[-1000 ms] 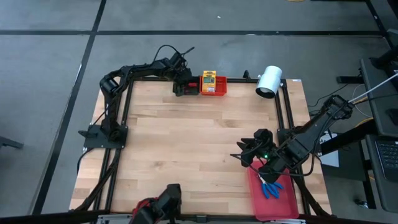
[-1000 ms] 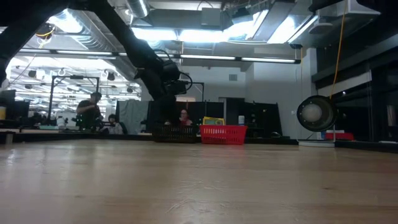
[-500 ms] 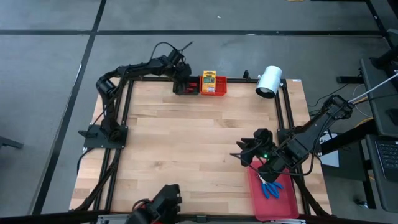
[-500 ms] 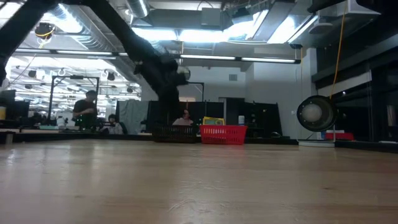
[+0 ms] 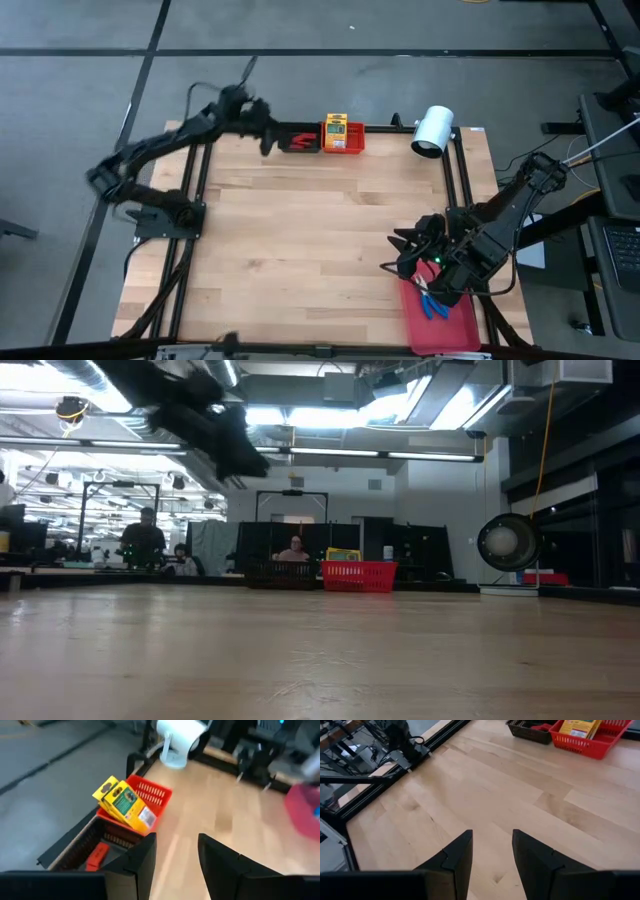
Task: Pick & Place School Supplies
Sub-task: Return to Home Position
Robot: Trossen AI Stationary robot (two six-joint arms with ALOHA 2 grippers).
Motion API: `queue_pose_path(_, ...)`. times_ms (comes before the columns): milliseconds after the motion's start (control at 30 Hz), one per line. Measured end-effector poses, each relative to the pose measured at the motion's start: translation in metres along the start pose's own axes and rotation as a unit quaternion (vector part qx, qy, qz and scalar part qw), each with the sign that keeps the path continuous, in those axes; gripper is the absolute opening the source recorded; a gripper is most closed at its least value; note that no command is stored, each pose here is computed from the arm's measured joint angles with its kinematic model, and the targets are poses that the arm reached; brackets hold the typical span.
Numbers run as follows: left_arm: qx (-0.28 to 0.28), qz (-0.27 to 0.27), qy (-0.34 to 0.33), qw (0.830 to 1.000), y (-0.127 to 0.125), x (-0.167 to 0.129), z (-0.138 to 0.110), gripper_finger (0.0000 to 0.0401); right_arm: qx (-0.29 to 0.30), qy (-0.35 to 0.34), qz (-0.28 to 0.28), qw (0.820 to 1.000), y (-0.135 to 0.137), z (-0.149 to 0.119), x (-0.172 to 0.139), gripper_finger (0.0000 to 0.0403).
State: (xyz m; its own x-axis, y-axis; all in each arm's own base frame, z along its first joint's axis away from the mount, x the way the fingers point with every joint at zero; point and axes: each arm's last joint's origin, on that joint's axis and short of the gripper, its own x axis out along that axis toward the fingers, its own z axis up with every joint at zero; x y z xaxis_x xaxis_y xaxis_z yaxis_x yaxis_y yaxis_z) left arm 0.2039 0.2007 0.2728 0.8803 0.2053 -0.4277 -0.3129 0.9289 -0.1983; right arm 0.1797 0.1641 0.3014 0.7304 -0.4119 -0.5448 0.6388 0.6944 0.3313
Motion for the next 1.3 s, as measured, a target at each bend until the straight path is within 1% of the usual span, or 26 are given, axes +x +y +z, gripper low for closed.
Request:
queue_pose_path(133, -0.02, 0.018, -0.055, 0.998, -0.038, -0.028, -0.026, 0.0141, -0.009, -0.005, 0.012, 1.0, 0.001, -0.004, -0.006, 0.0141)
queue_pose_path(233, -0.023, 0.022, -0.099, 0.995, -0.068, -0.042, -0.043, 0.0141, -0.015, -0.001, 0.023, 1.0, 0.001, -0.008, -0.011, 0.0141)
queue_pose_path(300, -0.018, 0.019, -0.126, 0.992, -0.088, -0.049, -0.053, 0.0141, -0.018, 0.002, 0.03, 0.999, 0.001, -0.01, -0.014, 0.0141)
queue_pose_path(400, -0.008, 0.028, -0.141, 0.99, -0.112, -0.055, -0.07, 0.0141, -0.018, 0.005, 0.037, 0.999, 0.002, -0.012, -0.017, 0.0141)
queue_pose_path(567, 0.024, 0.017, -0.162, 0.986, -0.139, -0.06, -0.096, 0.0141, -0.009, -0.009, 0.045, 0.999, 0.002, -0.013, -0.021, 0.0141)
queue_pose_path(667, 0.05, 0.008, -0.158, 0.986, -0.145, -0.062, -0.111, 0.0141, -0.015, -0.015, 0.051, 0.999, 0.002, -0.015, -0.023, 0.0141)
queue_pose_path(767, 0.064, -0.015, -0.153, 0.986, -0.146, -0.065, -0.125, 0.0141, -0.022, -0.012, 0.057, 0.998, 0.001, -0.017, -0.027, 0.0141)
queue_pose_path(867, 0.07, -0.043, -0.149, 0.985, -0.144, -0.069, -0.137, 0.0141, -0.026, -0.009, 0.065, 0.998, 0.001, -0.02, -0.031, 0.0141)
queue_pose_path(967, 0.072, -0.058, -0.155, 0.984, -0.142, -0.074, -0.144, 0.0141, -0.025, -0.009, 0.073, 0.997, 0.002, -0.022, -0.034, 0.0141)
queue_pose_path(1133, 0.078, -0.053, -0.156, 0.983, -0.136, -0.08, -0.158, 0.0141, -0.02, -0.036, 0.082, 0.996, 0.003, -0.022, -0.036, 0.0141)
queue_pose_path(1300, 0.085, -0.054, -0.146, 0.984, -0.133, -0.085, -0.166, 0.0141, -0.029, -0.04, 0.082, 0.995, 0.003, -0.021, -0.036, 0.0141)
